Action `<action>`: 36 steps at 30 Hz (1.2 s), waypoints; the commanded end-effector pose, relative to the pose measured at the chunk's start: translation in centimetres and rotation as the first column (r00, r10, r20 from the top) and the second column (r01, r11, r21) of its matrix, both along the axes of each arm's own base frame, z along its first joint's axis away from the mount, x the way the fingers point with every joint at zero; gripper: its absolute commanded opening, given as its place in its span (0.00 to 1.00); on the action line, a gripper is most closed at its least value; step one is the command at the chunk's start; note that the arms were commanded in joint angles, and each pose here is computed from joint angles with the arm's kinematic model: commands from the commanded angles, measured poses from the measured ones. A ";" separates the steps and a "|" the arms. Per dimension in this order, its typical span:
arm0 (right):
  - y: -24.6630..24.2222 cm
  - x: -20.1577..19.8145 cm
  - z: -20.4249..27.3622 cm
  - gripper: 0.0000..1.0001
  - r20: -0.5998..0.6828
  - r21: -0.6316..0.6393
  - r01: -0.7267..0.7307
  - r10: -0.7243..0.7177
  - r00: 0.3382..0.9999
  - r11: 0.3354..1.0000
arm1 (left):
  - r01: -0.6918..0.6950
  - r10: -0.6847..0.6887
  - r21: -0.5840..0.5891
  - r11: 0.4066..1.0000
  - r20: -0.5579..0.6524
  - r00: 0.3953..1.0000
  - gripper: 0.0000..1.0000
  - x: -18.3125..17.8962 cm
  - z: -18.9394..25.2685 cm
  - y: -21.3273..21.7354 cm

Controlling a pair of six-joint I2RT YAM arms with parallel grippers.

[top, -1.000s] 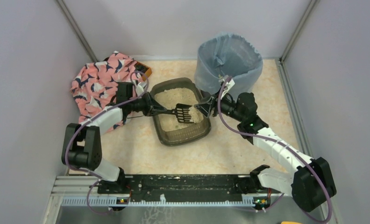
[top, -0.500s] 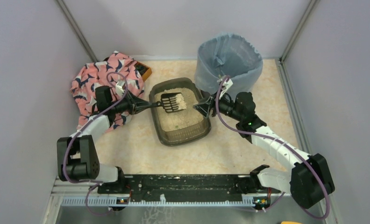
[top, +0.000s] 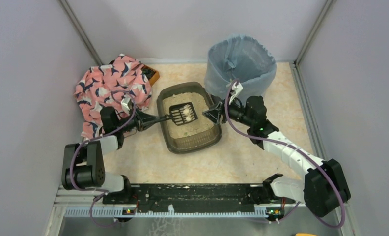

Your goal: Clean the litter box

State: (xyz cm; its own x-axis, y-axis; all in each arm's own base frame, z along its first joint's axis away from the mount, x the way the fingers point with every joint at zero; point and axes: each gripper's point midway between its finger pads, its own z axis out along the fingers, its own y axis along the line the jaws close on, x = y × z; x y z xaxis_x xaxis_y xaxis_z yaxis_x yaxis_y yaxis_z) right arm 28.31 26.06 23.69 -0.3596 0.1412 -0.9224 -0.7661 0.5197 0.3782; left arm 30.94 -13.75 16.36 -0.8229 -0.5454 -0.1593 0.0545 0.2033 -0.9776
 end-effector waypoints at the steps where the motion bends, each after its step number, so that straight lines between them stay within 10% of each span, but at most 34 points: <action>1: 0.1 0.7 3.3 0.55 0.073 0.035 0.003 -0.006 0.997 0.999 | -0.020 0.021 -0.040 0.999 0.031 0.999 0.00 -1.7 -0.6 0.9; 36: 1.0 1.2 2.4 0.54 0.039 0.046 -0.027 0.025 0.999 0.999 | -0.003 0.003 -0.031 1.000 -0.001 1.000 0.00 -1.6 -1.4 -0.3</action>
State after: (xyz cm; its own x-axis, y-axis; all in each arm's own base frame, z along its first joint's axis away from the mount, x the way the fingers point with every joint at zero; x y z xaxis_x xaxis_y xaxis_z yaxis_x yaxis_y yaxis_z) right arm 28.67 26.75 22.34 -0.4239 0.1320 -0.8961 -0.7492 0.5048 0.4287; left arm 29.53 -14.11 14.90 -0.8318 -0.5435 -0.1124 0.0230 0.1685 -0.9854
